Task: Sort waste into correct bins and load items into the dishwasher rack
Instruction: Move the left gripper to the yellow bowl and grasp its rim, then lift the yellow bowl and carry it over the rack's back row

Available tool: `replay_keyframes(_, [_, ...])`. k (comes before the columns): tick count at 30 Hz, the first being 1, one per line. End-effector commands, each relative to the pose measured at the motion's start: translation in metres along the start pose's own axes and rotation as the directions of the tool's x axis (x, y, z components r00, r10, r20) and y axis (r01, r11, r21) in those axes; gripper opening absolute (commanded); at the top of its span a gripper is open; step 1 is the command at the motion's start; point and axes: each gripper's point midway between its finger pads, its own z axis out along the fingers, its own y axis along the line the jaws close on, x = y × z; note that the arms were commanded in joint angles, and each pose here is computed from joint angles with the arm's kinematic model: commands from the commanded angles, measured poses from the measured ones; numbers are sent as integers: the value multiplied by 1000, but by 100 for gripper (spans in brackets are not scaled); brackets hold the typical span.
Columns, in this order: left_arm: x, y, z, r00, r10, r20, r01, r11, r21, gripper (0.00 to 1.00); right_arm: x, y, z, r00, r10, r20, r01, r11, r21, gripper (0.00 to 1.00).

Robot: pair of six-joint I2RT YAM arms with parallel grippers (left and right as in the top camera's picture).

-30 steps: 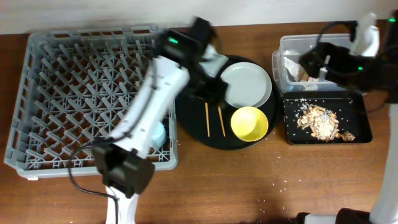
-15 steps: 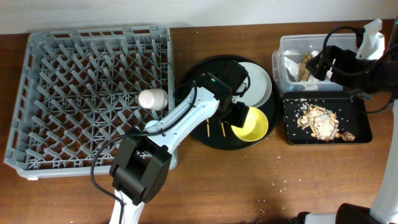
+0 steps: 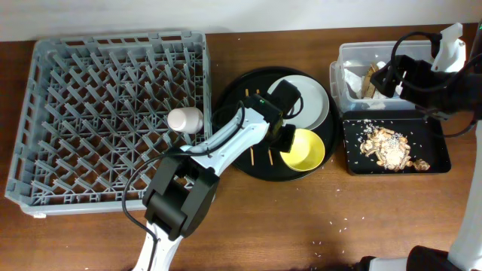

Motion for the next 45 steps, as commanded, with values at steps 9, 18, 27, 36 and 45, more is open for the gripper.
replay_keyframes(9, [7,7,24,999,-30,-42,29,999,-15,7,-1,-3,1,1000,-5,0,5,1000,13,99])
replay_keyframes(18, [-32,-1,-53,1000,29,1,-29,1000,-9,1,-1,-3,1,1000,-5,0,5,1000,14,98])
replay_keyframes(27, [-99,100,-246,938,52,342,78,931,-357,1,-1,-3,1,1000,-5,-1,5,1000,14,98])
replay_keyframes(36, [-123,222,-348,795,39,605,449,633,-631,1,-1,-3,1,1000,-5,-1,5,1000,14,98])
replay_keyframes(45, [-131,278,-330,832,125,541,521,158,-839,0,-1,-3,1,1000,-4,-2,4,1000,14,98])
